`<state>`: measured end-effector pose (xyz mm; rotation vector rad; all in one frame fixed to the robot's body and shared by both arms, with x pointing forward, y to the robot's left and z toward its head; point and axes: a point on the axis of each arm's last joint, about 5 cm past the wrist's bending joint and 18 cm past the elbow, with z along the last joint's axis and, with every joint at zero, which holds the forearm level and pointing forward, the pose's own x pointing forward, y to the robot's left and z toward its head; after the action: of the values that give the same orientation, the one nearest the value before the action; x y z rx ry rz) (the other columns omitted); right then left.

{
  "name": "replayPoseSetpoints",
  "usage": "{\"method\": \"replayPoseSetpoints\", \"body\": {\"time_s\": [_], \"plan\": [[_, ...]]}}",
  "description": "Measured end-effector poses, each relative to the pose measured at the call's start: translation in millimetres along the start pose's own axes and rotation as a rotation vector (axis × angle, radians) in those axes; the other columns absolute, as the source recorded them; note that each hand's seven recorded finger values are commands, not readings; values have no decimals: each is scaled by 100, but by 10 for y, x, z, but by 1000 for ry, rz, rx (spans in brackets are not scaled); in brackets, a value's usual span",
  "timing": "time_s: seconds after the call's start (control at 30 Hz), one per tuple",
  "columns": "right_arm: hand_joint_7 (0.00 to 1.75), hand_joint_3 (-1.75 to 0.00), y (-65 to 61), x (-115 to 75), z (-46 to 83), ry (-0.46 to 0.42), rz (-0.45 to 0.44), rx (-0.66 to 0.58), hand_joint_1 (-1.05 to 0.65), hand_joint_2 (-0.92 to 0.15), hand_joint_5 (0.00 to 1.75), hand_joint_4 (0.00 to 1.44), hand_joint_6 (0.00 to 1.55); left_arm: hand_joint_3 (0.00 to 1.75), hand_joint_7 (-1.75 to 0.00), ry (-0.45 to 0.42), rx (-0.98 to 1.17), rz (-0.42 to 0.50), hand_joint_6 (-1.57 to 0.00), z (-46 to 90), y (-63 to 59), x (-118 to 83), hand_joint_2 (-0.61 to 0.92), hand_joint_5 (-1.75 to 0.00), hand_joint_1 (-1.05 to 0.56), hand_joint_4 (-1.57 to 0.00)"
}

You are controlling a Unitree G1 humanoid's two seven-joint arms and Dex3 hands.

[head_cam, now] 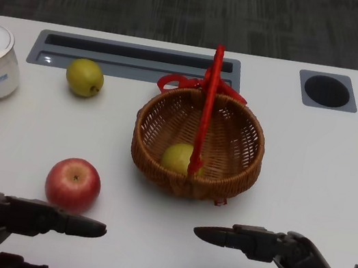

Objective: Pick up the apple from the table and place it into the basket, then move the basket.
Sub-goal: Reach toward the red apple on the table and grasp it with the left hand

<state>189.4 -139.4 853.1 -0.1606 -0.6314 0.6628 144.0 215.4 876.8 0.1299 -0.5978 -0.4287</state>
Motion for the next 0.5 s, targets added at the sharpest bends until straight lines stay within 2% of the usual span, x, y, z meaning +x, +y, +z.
{"method": "replayPoseSetpoints", "body": {"time_s": [0.5], "plan": [[0,0,-35,19,15,-12,-2,-9,-45,-87,0,79,74,0,0,1,0,-1,-103,-1,-2,-2,77,0,-43,-110]]}}
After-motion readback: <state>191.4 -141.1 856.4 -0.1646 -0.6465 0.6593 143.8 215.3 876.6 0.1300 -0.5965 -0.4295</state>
